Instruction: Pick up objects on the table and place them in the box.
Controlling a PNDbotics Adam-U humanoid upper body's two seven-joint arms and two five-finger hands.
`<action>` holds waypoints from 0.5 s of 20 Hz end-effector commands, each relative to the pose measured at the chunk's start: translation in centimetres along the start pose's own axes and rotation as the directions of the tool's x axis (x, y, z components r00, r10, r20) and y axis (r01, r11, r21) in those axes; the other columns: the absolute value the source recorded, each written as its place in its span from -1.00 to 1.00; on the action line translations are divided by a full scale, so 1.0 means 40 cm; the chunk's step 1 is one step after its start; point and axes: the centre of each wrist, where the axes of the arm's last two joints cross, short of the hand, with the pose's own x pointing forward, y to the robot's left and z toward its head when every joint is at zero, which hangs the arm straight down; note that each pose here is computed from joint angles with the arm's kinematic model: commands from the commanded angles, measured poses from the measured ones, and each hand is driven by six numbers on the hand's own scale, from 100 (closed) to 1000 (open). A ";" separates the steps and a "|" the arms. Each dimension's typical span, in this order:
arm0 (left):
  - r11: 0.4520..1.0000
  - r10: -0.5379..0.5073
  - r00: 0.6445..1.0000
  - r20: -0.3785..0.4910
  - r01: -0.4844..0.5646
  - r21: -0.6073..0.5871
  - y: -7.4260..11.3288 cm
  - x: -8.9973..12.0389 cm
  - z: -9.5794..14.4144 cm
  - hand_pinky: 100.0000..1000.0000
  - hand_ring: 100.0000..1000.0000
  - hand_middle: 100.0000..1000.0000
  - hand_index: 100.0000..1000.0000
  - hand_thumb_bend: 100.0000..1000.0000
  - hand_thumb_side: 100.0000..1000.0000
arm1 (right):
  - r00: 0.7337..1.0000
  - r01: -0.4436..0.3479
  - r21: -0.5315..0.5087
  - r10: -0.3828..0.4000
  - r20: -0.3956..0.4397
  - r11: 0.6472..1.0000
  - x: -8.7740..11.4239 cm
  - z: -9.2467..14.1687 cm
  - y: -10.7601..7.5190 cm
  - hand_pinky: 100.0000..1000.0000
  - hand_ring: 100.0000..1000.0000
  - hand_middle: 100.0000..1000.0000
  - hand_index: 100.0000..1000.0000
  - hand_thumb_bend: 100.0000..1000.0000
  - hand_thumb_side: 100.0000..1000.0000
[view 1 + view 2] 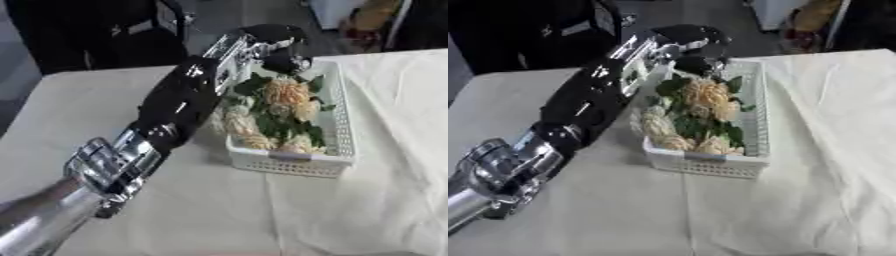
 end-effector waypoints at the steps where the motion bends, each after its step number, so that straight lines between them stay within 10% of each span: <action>1: 0.998 -0.020 1.000 -0.001 0.020 0.067 0.068 -0.015 0.019 0.60 0.81 0.96 0.94 -0.92 0.77 | 1.000 -0.023 0.003 0.023 0.017 1.000 0.015 -0.007 -0.012 0.35 0.47 0.55 0.80 -1.00 0.01; 6: 0.967 0.003 0.997 0.076 -0.023 0.254 0.233 -0.047 0.099 0.40 0.65 0.85 0.89 -1.00 0.45 | 1.000 -0.028 0.006 0.028 -0.004 1.000 0.013 0.003 -0.012 0.35 0.46 0.56 0.80 -1.00 0.04; 10: 0.860 -0.019 0.992 0.127 -0.049 0.508 0.427 -0.078 0.272 0.33 0.62 0.81 0.85 -0.60 0.02 | 0.999 -0.036 0.010 0.036 -0.023 0.999 0.012 0.011 -0.015 0.35 0.46 0.55 0.81 -1.00 0.00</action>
